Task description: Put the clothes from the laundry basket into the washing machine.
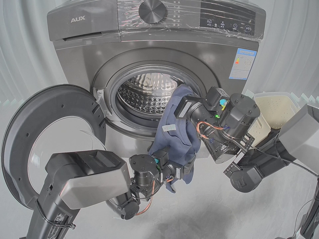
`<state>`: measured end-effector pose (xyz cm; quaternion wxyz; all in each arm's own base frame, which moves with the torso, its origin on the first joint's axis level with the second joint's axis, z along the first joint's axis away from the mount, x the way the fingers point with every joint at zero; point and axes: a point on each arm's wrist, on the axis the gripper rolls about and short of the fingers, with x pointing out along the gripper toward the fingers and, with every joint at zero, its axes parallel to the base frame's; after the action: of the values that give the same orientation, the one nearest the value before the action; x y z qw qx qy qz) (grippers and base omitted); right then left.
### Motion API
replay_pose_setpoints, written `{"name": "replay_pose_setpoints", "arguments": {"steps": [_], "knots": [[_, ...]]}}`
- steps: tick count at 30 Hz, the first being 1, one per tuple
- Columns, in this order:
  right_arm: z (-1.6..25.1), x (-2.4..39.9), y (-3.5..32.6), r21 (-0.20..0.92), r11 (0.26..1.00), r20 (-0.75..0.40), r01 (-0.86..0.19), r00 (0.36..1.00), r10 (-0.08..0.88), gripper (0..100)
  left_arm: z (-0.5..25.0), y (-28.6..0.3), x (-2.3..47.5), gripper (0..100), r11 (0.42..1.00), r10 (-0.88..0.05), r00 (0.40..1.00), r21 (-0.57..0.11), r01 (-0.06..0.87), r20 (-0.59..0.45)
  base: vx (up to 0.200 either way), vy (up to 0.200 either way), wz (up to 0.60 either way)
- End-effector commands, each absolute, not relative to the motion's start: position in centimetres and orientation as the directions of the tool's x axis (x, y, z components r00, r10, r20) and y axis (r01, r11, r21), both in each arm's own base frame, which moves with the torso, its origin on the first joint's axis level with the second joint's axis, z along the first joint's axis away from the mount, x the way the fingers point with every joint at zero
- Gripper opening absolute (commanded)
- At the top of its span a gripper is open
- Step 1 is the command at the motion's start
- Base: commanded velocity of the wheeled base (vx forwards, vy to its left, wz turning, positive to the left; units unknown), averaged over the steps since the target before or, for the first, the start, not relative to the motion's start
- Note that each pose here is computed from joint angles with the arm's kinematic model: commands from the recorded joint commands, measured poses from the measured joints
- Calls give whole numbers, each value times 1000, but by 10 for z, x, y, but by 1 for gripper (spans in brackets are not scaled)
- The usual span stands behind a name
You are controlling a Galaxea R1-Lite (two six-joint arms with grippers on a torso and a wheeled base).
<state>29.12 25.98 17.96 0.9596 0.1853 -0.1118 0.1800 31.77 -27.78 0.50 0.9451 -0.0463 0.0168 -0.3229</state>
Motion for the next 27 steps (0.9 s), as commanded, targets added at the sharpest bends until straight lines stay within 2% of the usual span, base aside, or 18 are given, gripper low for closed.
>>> {"name": "replay_pose_setpoints", "arguments": {"steps": [1, 6, 7, 14, 20, 25, 27], "knots": [[178, 291, 261, 317, 866, 279, -388, 910, 306, 0, -7, -283, 330, 100, 813, -574, 818, -110, 572, 14, 0, 0, 0], [178, 291, 260, 317, 867, 278, -385, 912, 303, 0, -2, -282, 338, 100, 835, -529, 847, -153, 529, 44, 0, 0, 0], [178, 291, 260, 316, 868, 279, -384, 912, 301, 0, 0, -280, 339, 0, 841, -519, 854, -152, 519, 45, 0, 0, 0], [177, 293, 259, 326, 866, 276, -379, 914, 296, 0, 3, -270, 338, 0, 852, -503, 864, -148, 501, 27, 0, 0, 0], [174, 294, 254, 323, 870, 270, -372, 917, 292, 0, 18, -257, 319, 0, 851, -511, 859, -140, 506, -8, 0, 0, 0], [166, 293, 244, 313, 876, 256, -368, 920, 296, 0, 42, -234, 290, 0, 846, -525, 850, -133, 516, -43, 0, 0, 0], [163, 289, 238, 299, 864, 262, -404, 906, 333, 0, 59, -225, 279, 0, 842, -530, 848, -138, 521, -29, 0, 0, 0]]}}
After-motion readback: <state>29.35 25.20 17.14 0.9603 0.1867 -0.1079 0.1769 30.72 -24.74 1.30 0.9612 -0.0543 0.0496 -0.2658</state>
